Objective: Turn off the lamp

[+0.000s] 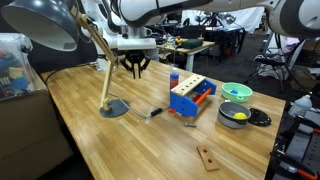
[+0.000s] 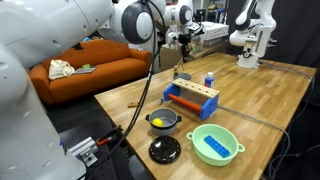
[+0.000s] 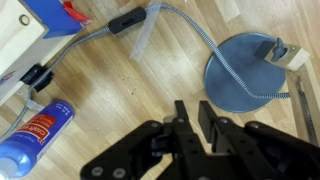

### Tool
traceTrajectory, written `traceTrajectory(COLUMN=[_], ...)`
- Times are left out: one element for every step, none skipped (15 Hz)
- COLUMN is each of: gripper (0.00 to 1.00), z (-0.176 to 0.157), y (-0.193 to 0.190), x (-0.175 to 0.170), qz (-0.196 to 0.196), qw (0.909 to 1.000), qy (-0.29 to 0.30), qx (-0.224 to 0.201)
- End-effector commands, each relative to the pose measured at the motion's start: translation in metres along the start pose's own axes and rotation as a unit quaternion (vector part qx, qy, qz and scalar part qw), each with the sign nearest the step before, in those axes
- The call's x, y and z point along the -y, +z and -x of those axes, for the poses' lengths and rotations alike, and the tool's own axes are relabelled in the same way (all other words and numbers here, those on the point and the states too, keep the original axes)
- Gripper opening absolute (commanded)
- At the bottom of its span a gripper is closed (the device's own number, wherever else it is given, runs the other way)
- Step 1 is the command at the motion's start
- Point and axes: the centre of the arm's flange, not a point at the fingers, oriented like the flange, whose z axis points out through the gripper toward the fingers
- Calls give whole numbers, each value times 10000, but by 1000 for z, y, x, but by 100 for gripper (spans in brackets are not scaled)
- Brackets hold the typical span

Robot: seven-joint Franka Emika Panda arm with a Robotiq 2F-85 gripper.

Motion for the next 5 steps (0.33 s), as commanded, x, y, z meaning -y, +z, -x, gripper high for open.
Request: traceTrajectory(gripper=[26, 27, 27, 27, 27], z=[0, 0, 0, 0, 0], y=[1, 1, 1, 1, 1], x=[0, 0, 0, 0, 0], qz=[4, 5, 5, 5, 5], qw=[10000, 10000, 10000, 10000, 10000], qy=[-4, -4, -4, -3, -4], qx=[4, 4, 3, 3, 3])
